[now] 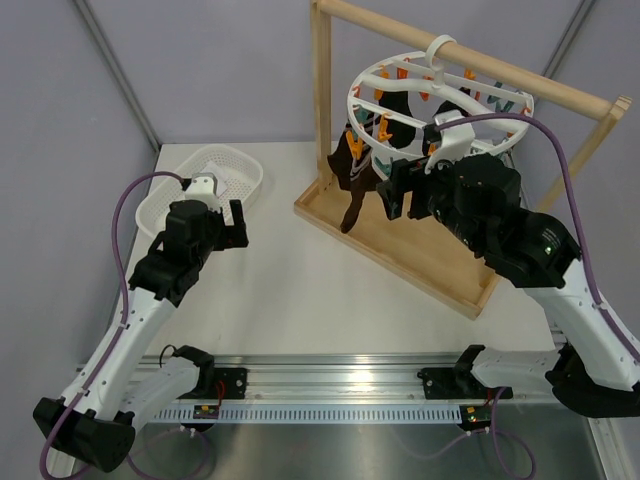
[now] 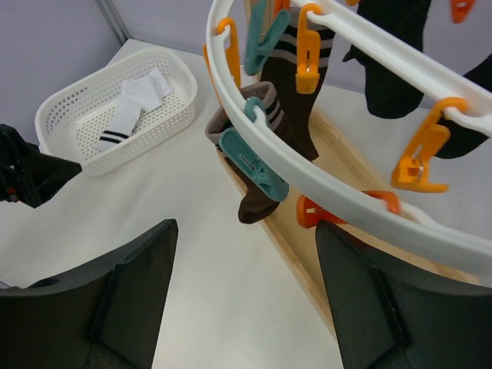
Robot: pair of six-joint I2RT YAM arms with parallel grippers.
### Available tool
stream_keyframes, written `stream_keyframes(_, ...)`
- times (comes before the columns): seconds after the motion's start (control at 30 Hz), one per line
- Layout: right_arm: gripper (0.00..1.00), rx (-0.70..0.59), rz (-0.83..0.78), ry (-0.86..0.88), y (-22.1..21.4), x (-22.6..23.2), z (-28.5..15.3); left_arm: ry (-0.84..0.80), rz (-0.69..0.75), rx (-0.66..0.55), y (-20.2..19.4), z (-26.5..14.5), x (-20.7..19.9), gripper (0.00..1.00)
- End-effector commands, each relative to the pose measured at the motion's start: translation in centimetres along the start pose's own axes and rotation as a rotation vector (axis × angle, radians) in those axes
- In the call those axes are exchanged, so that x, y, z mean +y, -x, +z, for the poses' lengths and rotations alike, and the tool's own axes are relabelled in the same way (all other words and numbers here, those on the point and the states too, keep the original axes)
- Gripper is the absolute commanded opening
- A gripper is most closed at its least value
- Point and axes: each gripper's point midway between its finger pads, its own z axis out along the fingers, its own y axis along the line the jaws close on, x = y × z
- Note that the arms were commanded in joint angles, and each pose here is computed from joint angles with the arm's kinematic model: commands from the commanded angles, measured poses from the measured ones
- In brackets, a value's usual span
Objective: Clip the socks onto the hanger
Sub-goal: Open the clamp at the hanger.
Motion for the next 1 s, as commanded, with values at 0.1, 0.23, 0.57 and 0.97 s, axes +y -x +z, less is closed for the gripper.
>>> stream_keyframes(0.1, 0.8, -0.036, 0.013, -0.135, 0.6, -3.7, -3.4, -0.009, 0.007, -0.03, 0.6, 0.2, -0.2, 0.99)
stream_keyframes(0.23, 0.81, -0.046, -0.019, -0.208, 0.5, -5.5, -4.6, -0.01, 0.006, -0.031, 0.7, 0.1, -0.2, 0.99)
stream_keyframes(0.57, 0.77, -0.106, -0.144, -0.154, 1.8, -5.1, -4.6, -0.039, 0.0, -0.034, 0.8, -0.1, -0.7, 0.99)
stream_keyframes(0.97, 0.75, -0.152, -0.216, -0.084, 2.3, -4.0, -3.3, -0.057, -0.002, -0.028, 0.7, -0.1, -1.0, 0.99)
